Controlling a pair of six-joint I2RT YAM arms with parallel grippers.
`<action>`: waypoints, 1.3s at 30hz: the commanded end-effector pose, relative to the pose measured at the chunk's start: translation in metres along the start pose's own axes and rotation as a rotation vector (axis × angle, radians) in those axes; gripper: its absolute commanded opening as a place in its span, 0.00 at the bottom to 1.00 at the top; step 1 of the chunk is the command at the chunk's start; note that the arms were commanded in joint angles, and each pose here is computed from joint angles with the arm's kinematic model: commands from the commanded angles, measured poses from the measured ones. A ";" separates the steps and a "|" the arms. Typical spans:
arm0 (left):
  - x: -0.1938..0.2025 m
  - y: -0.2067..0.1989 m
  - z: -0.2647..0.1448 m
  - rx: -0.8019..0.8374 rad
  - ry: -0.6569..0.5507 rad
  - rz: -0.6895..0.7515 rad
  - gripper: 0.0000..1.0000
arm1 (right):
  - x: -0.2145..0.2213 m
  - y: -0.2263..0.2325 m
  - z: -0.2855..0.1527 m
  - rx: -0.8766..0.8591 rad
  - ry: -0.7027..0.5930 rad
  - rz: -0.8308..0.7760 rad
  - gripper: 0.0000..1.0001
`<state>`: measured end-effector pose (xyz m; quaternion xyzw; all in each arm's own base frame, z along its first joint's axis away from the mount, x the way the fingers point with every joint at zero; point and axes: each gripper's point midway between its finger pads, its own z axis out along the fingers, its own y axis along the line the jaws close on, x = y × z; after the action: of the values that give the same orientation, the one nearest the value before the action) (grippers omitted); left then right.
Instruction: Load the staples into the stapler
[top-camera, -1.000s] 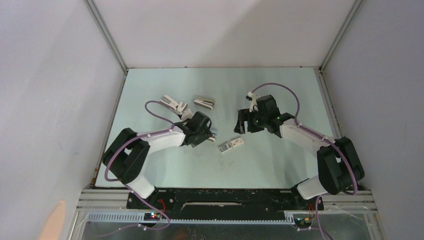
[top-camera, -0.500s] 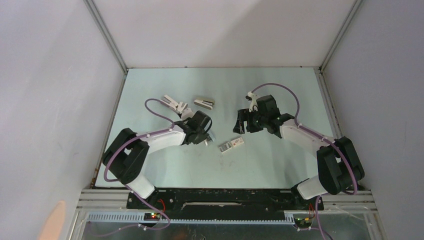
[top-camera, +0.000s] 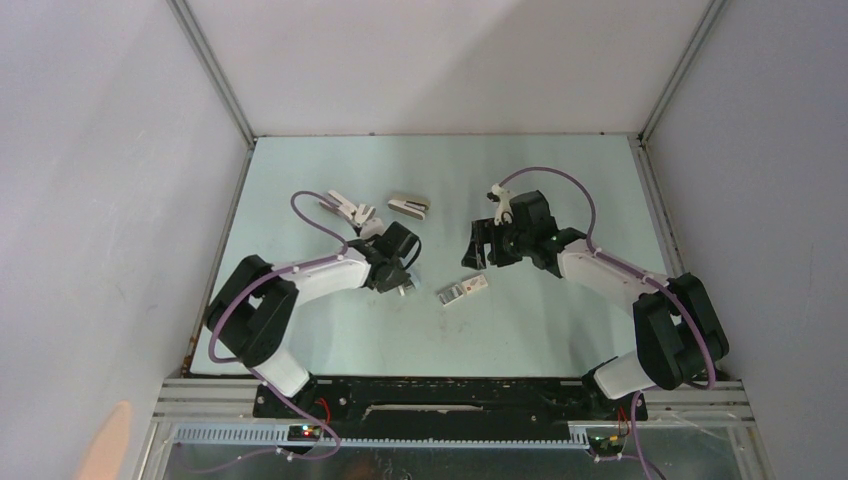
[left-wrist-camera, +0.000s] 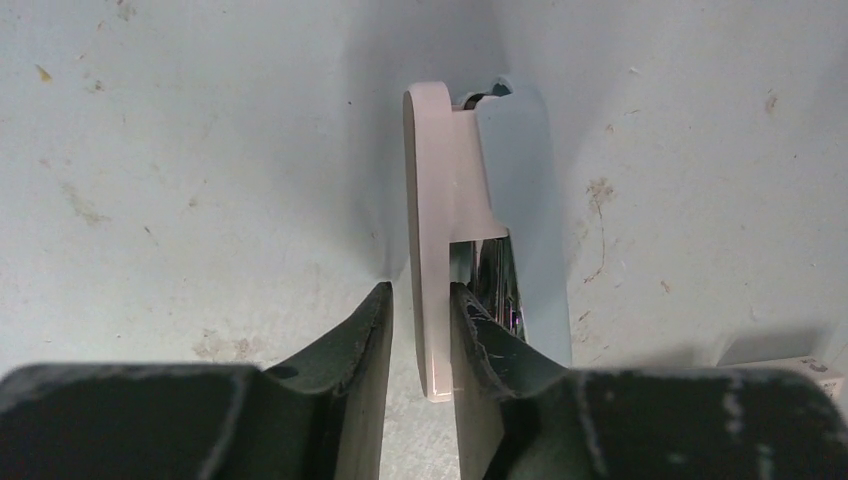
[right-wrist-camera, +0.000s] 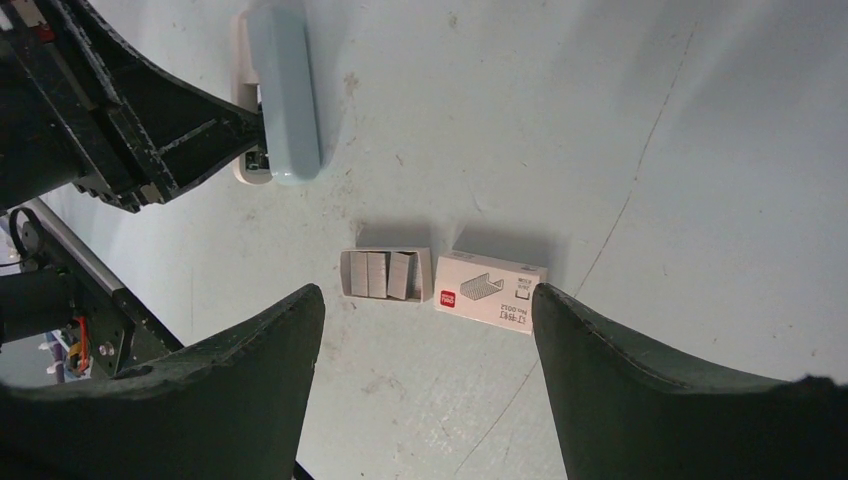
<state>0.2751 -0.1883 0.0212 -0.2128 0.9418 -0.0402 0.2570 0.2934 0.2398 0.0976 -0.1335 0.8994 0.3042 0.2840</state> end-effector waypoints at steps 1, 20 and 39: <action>0.005 0.001 0.005 -0.021 0.032 0.036 0.28 | -0.010 0.015 0.003 -0.054 -0.037 -0.020 0.79; -0.015 -0.057 -0.052 0.444 -0.012 -0.134 0.00 | -0.011 0.086 0.027 -0.273 -0.136 0.111 0.79; -0.019 -0.080 -0.084 0.756 0.007 -0.378 0.00 | -0.001 0.101 0.041 -0.149 -0.225 0.112 0.64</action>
<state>0.2654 -0.2449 0.0784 -0.2583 0.8538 -0.3563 0.2781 0.2610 0.3447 0.1138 -0.0834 0.8494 0.4088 0.3233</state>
